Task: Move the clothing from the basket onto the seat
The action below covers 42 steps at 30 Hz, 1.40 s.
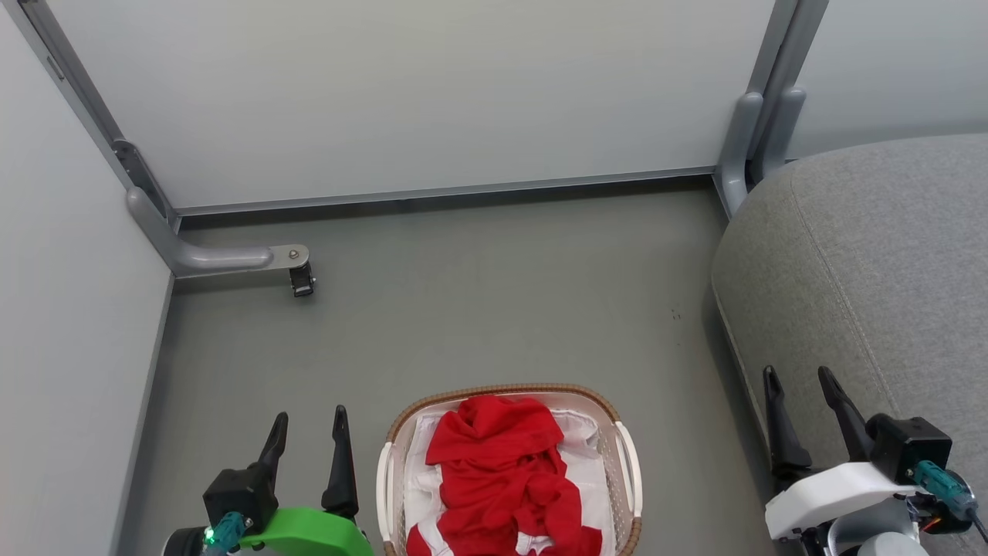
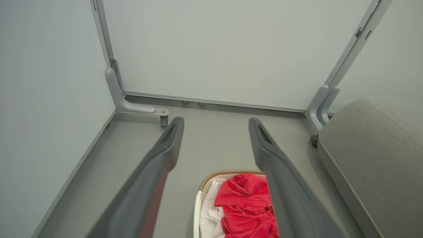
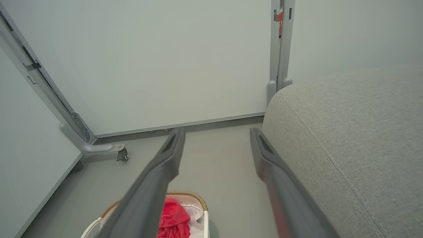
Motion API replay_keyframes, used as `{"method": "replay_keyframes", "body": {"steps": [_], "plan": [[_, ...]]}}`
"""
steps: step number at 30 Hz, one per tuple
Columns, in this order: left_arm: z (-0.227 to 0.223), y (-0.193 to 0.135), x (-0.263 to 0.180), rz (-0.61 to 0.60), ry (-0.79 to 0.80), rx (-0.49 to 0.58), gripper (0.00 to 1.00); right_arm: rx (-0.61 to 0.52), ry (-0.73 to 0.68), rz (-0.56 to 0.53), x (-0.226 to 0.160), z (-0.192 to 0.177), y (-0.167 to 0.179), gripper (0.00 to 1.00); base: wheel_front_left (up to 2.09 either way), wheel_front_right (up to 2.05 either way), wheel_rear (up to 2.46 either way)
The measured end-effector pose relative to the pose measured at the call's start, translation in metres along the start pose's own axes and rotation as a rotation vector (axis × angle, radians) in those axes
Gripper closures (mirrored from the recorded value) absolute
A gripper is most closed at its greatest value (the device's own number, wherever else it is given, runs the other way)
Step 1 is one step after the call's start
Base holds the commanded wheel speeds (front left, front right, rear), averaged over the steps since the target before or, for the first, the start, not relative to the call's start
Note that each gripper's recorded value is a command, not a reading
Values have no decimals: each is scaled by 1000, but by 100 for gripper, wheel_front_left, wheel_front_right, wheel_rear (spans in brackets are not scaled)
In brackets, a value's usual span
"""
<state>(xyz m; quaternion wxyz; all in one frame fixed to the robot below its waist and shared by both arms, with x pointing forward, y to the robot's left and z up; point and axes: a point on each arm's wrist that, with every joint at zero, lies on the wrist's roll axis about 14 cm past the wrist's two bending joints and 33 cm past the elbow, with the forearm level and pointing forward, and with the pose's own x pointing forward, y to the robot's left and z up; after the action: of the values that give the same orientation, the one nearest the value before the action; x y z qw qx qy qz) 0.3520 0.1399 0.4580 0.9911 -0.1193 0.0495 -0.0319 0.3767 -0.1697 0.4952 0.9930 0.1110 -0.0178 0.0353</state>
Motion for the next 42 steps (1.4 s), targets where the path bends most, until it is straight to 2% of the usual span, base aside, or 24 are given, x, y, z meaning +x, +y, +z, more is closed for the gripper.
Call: {"method": "replay_keyframes", "body": {"steps": [14,31,42], "plan": [[-4,-3,-2,-16,-1,79,0,-85,2,30,-2,-3,6,0,0,0,0],[-10,-2,-2,-12,17,76,0,-79,0,31,-2,-3,6,0,0,0,0],[-15,-24,22,-120,37,142,0,-75,-4,27,14,-3,4,0,0,0,0]]}}
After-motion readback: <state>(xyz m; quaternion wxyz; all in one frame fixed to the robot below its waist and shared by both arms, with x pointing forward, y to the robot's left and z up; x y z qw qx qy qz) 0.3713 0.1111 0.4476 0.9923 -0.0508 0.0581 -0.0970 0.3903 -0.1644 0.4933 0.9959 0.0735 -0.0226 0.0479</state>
